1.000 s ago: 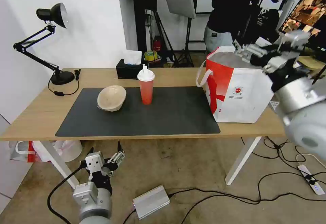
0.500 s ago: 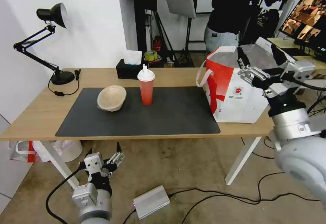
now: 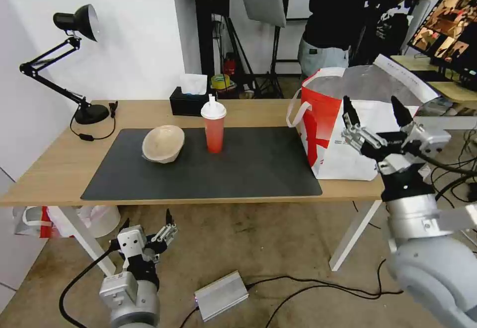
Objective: Pick up the trash from the table and place it into the takeout bag.
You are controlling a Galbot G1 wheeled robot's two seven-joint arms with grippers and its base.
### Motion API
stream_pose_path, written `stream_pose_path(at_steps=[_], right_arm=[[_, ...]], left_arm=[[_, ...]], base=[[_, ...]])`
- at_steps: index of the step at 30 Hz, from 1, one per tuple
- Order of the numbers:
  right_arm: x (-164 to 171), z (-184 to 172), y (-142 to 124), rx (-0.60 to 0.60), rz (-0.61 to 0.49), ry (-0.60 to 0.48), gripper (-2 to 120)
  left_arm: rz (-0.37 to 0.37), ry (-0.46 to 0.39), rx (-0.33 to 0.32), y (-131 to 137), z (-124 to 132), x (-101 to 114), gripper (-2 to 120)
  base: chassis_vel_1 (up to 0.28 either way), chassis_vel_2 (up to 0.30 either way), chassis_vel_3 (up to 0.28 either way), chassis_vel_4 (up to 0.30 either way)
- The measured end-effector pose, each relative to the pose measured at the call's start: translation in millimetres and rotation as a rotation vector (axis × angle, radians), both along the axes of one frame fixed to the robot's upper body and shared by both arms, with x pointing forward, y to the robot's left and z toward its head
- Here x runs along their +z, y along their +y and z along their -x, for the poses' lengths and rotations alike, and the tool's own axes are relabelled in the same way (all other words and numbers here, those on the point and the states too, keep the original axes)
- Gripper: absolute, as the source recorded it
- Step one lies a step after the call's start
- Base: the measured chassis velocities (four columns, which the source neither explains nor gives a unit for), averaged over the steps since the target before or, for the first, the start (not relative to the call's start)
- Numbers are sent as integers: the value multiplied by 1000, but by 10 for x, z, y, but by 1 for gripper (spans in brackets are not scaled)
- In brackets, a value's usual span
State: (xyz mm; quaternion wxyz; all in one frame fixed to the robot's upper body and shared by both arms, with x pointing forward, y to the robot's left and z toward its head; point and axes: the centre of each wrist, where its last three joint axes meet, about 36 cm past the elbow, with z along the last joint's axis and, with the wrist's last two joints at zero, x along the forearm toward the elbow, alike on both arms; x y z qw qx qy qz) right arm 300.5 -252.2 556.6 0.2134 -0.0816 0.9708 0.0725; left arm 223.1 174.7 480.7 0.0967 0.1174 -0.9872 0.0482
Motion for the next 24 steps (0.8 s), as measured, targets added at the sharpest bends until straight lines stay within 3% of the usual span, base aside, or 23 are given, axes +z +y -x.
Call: stream_pose_path(at_steps=[24], right_arm=[[-692,498,248,6,14,136,100]], left_arm=[[-10,-33,-8,81,46,137,100]], base=[[0,0,0,0]])
